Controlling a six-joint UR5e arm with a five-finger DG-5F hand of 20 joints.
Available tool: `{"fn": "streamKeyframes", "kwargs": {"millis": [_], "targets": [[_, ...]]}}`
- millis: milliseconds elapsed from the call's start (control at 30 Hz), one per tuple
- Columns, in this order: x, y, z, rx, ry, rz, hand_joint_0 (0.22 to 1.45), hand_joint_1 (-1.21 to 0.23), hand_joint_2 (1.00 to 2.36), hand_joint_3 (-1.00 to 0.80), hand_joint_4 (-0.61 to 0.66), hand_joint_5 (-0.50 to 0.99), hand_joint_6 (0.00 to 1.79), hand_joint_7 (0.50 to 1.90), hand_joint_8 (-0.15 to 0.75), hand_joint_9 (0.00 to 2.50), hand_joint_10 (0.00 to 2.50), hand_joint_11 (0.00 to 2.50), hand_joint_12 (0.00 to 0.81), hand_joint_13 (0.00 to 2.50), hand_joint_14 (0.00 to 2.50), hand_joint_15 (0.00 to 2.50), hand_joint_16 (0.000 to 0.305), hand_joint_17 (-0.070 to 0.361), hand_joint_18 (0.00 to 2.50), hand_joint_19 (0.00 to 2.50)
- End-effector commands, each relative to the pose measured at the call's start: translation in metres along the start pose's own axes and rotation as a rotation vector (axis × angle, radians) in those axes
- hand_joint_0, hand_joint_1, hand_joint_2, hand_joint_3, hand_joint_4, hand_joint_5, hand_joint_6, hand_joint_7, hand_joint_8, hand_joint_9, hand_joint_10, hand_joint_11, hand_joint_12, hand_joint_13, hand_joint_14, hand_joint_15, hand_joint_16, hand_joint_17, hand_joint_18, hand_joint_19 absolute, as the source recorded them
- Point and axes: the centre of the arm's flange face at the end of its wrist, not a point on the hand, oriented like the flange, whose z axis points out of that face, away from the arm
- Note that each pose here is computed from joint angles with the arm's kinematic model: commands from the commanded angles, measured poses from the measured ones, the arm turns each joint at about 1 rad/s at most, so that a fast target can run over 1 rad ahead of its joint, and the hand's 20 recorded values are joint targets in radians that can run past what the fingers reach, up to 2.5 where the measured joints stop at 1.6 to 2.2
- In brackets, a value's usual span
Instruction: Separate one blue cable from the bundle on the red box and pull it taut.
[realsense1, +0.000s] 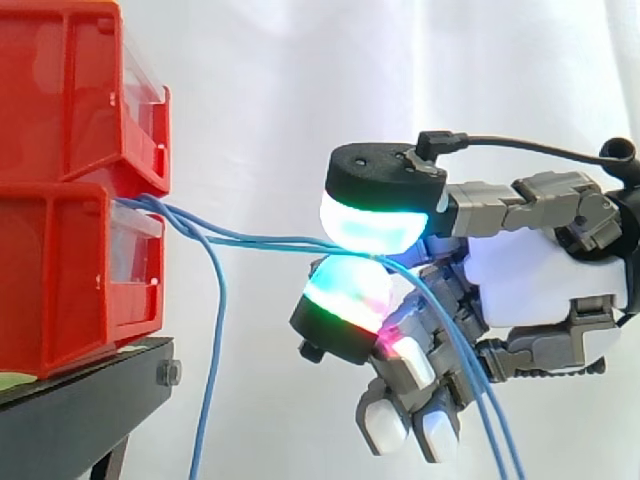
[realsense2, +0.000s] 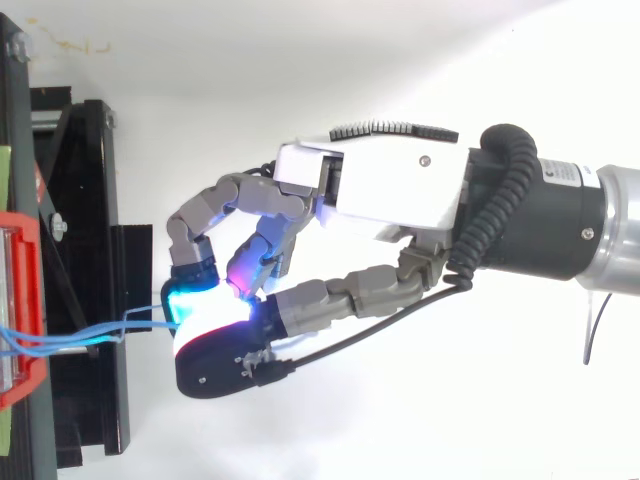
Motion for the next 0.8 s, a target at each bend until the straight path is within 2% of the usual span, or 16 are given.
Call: {"fn": "streamKeyframes", "kwargs": {"millis": [0, 167, 267, 300, 500, 633, 767], "targets": [[-0.0002, 0.0017, 0.0006, -0.003, -0.001, 0.001, 0.61, -0.79, 1.02, -0.07, 0.01, -0.18, 0.91, 1.13, 0.346, 1.05, 0.02, 0.88, 0.410, 0.94, 0.02, 0.55, 0.048, 0.108, 0.91, 0.62], [-0.0004, 0.0025, 0.0008, -0.004, -0.003, 0.002, 0.70, -0.90, 1.02, -0.17, -0.08, -0.19, 0.92, 1.23, 0.324, 1.01, 0.02, 0.89, 0.390, 0.91, 0.02, 0.54, 0.044, 0.098, 0.89, 0.57], [-0.0004, 0.0025, 0.0008, -0.004, -0.003, 0.002, 0.76, -0.92, 1.00, -0.44, -0.05, -0.19, 0.93, 1.11, 0.315, 0.99, 0.02, 0.88, 0.380, 0.90, 0.02, 0.53, 0.043, 0.097, 0.89, 0.55], [-0.0015, 0.0022, 0.0010, -0.004, -0.004, 0.002, 0.76, -0.91, 1.00, -0.50, -0.04, -0.19, 0.92, 1.11, 0.315, 0.98, 0.02, 0.87, 0.379, 0.90, 0.02, 0.53, 0.043, 0.096, 0.90, 0.55], [-0.0027, 0.0027, 0.0013, -0.005, -0.006, 0.002, 0.77, -0.91, 1.00, -0.50, -0.03, -0.19, 0.91, 1.12, 0.310, 0.99, 0.02, 0.86, 0.373, 0.91, 0.02, 0.53, 0.042, 0.095, 0.90, 0.53], [-0.0026, 0.0019, 0.0011, -0.004, -0.005, 0.002, 0.71, -0.92, 1.00, -0.50, 0.03, -0.18, 0.91, 1.15, 0.313, 1.01, 0.02, 0.88, 0.373, 0.91, 0.02, 0.53, 0.042, 0.094, 0.90, 0.54], [-0.0037, 0.0016, 0.0012, -0.003, -0.007, 0.002, 0.54, -0.86, 1.00, -0.50, 0.07, -0.16, 0.89, 1.12, 0.333, 1.06, 0.02, 0.89, 0.395, 0.92, 0.02, 0.54, 0.045, 0.102, 0.91, 0.58]]}}
